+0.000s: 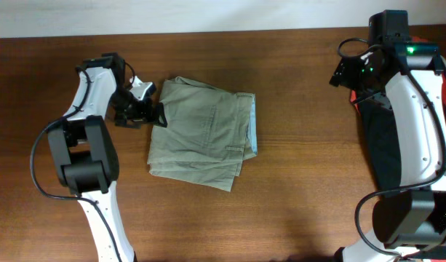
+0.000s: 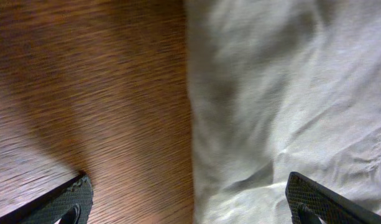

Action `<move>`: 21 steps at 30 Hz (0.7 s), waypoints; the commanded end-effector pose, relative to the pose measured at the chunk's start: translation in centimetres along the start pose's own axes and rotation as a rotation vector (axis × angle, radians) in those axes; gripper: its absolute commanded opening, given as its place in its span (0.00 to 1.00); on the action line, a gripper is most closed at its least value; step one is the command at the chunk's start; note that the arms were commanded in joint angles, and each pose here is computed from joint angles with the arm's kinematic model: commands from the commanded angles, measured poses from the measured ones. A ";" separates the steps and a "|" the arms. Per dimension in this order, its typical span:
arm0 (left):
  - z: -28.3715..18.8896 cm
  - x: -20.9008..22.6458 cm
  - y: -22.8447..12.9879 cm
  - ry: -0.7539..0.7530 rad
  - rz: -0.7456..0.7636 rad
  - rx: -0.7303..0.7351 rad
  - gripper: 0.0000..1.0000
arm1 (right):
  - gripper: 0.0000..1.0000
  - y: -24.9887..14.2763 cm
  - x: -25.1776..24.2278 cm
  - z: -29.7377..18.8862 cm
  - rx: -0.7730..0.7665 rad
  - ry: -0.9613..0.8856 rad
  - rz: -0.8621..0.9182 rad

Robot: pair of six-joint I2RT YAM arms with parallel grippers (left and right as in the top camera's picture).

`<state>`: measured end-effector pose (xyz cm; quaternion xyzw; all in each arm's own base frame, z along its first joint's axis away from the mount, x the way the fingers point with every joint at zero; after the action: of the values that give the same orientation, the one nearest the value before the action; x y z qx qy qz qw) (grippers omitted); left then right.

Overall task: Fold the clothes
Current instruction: 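Grasp the folded shorts' left edge with the left gripper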

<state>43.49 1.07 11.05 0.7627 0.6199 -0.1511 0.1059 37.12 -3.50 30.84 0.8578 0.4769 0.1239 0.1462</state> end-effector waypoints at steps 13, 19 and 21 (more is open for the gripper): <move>3.6 3.1 -3.2 -0.250 -0.045 -0.035 0.99 | 0.99 0.2 -0.3 -0.7 -0.022 -0.002 0.013; 4.5 0.3 -2.2 -0.305 0.023 -0.039 0.99 | 0.99 0.2 -0.3 -0.7 -0.022 -0.002 0.013; 4.9 -0.8 -1.8 -0.299 0.056 -0.038 0.98 | 0.99 0.2 -0.3 -0.7 -0.022 -0.002 0.013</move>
<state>41.78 0.78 10.27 0.7331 0.5951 -0.2201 0.2449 37.12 -3.50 30.84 0.8579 0.4767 0.1241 0.1462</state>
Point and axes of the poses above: each gripper's point midway between its finger pads, its own z axis out along the fingers, its own x axis along the line the jaws close on, y = z × x, the point moved 10 cm from there along -z, back along the fingers, and after that the axes turned 1 degree about z, right-handed, at the moved point
